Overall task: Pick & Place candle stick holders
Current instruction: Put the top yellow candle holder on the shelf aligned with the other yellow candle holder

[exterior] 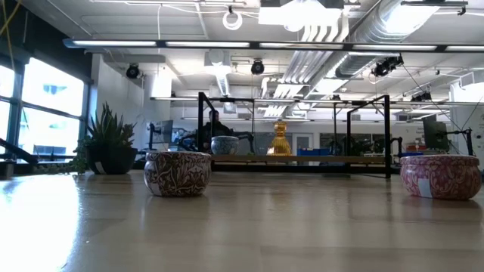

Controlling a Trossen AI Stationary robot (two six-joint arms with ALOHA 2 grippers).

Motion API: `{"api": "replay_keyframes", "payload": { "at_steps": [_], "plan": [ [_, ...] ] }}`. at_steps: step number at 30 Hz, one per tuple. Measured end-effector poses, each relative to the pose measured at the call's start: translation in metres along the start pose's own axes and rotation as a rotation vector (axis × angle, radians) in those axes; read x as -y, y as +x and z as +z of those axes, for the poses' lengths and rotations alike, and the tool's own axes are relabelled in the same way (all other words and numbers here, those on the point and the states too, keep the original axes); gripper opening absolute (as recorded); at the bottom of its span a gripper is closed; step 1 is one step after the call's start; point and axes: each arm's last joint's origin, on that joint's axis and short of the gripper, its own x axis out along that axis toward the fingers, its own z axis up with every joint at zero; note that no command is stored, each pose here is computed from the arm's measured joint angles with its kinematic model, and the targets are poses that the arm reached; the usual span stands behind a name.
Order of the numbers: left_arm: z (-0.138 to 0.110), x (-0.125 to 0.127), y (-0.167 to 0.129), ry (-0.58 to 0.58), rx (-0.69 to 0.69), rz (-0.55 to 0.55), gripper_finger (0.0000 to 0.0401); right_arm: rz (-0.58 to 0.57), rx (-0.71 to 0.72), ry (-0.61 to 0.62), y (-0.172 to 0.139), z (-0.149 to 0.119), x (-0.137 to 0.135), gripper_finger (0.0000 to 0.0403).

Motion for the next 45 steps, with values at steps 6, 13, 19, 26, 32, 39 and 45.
{"api": "replay_keyframes", "payload": {
  "at_steps": [6,13,19,26,32,39,45],
  "plan": [
    [-0.016,-0.01,-0.024,-0.138,0.01,-0.03,0.0397,-0.13,0.041,0.106,-0.067,-0.017,0.034,0.0262],
    [-0.044,-0.009,-0.025,-0.221,0.053,0.0,0.0397,-0.219,0.177,0.269,-0.136,-0.047,0.079,0.0262],
    [-0.089,0.01,-0.011,-0.288,0.163,-0.006,0.0397,-0.197,0.255,0.34,-0.151,-0.071,0.092,0.0262],
    [-0.152,0.045,0.02,-0.412,0.361,-0.043,0.0397,-0.273,0.331,0.45,-0.122,-0.124,0.092,0.0262],
    [-0.183,0.067,0.04,-0.442,0.449,-0.047,0.0397,-0.364,0.368,0.44,-0.071,-0.159,0.069,0.0262],
    [-0.195,0.08,0.053,-0.443,0.446,-0.048,0.0397,-0.529,0.362,0.495,-0.017,-0.201,0.071,0.0262],
    [-0.201,0.085,0.058,-0.436,0.438,-0.071,0.0397,-0.584,0.357,0.587,0.005,-0.223,0.081,0.0262]
  ]
}}
